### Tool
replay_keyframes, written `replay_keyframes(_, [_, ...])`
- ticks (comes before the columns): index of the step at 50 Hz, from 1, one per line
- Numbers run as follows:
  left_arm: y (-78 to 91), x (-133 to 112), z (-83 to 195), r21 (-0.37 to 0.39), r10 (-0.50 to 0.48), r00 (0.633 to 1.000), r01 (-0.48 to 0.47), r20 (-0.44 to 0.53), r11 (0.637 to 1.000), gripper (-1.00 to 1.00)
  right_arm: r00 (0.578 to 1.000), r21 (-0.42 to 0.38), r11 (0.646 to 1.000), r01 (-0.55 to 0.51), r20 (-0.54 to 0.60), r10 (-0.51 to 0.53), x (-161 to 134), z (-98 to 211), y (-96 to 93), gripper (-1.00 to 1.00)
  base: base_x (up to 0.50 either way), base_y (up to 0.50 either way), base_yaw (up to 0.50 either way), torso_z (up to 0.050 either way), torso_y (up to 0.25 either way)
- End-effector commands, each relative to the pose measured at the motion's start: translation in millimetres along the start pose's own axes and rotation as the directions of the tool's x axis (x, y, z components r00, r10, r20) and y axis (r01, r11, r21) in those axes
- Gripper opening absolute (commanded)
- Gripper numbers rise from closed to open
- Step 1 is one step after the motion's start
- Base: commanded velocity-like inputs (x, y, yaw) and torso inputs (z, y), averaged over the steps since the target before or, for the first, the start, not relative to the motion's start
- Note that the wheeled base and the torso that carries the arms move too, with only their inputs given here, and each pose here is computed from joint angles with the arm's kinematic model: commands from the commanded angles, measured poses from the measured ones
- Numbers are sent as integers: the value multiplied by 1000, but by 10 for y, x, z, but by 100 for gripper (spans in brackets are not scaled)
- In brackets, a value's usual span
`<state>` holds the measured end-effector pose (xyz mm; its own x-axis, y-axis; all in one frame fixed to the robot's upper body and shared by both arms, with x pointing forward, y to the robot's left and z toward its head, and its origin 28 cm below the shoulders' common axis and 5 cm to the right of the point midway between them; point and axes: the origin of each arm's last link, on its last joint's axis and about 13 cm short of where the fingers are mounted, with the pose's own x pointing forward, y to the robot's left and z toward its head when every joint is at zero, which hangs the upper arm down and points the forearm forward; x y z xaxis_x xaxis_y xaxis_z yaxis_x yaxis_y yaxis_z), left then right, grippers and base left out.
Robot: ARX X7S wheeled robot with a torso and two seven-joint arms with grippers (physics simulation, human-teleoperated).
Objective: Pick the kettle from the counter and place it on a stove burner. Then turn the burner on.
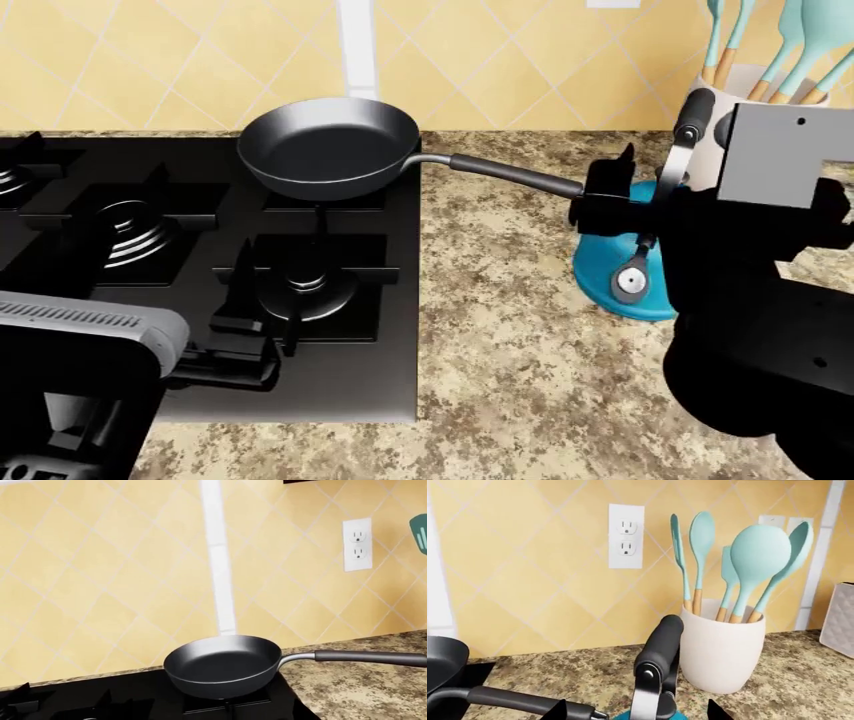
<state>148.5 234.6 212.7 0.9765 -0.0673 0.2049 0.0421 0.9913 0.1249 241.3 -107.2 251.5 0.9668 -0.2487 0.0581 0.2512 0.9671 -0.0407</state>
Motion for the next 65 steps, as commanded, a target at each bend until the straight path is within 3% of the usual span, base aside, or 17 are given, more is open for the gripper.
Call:
replay_keyframes(1, [-4, 0, -11, 0, -2, 1000, 2, -2, 1000, 100, 1000, 15, 1000, 16, -17, -15, 74, -15, 27, 100, 0, 0, 0, 0, 0])
replay_keyframes(65, [-2, 5, -44, -1, -2, 1000, 1, -10, 1000, 100, 994, 31, 998, 57, -93, -53, 442, -99, 21, 100, 0, 0, 0, 0, 0])
